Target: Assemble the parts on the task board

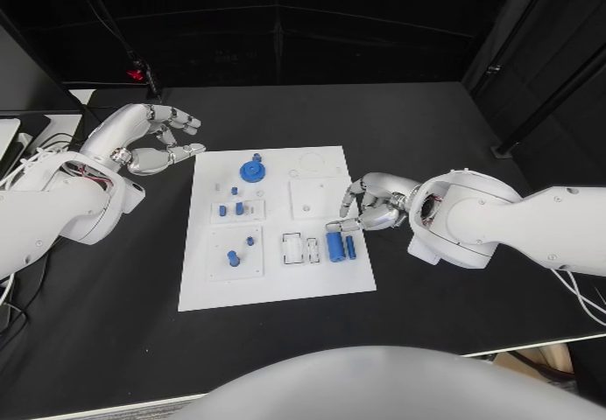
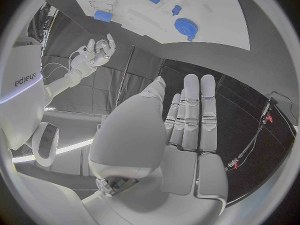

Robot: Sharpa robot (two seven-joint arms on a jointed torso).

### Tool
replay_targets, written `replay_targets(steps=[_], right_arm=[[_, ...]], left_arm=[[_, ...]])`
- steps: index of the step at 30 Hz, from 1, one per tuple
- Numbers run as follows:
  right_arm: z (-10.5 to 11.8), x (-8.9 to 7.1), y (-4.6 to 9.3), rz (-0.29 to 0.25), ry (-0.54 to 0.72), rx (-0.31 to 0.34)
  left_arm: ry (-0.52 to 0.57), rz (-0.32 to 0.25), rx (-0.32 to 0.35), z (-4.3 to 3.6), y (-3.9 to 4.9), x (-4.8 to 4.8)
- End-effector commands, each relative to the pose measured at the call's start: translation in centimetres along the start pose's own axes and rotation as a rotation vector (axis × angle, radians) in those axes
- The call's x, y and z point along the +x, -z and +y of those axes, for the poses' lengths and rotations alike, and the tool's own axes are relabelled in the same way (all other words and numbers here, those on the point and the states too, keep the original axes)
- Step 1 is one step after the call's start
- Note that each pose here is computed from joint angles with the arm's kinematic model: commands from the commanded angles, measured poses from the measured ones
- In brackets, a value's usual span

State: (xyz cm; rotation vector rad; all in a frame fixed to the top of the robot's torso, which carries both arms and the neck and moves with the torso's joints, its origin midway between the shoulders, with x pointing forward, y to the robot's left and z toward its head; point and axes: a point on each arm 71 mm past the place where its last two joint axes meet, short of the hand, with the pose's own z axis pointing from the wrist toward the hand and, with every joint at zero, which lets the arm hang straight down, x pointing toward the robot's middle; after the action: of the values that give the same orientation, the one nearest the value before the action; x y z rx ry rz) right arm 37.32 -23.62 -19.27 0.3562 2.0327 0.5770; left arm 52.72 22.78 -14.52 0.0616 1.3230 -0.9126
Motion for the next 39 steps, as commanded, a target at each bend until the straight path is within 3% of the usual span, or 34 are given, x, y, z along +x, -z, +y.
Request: replay_targets(steps=[1,7,15,39], right_arm=[[-0.3,0.2,0.2,-0.013,0.123,0.097],[-0.1,0.8,0.2,-0.003,0.157,0.127],[-0.1,1.6,-0.3,0.059,0.151,0.17],[0.3,3.4,-1.9,0.156,0.214,0.194]], left_arm=[[0.008,0.001,0.01,-0.06,-0.02,-0.09],[0.009,0.004,0.009,-0.05,-0.01,-0.08],[0.01,0.004,0.006,0.0,0.03,-0.11],[0.009,0.006,0.002,0.16,0.17,-0.22]])
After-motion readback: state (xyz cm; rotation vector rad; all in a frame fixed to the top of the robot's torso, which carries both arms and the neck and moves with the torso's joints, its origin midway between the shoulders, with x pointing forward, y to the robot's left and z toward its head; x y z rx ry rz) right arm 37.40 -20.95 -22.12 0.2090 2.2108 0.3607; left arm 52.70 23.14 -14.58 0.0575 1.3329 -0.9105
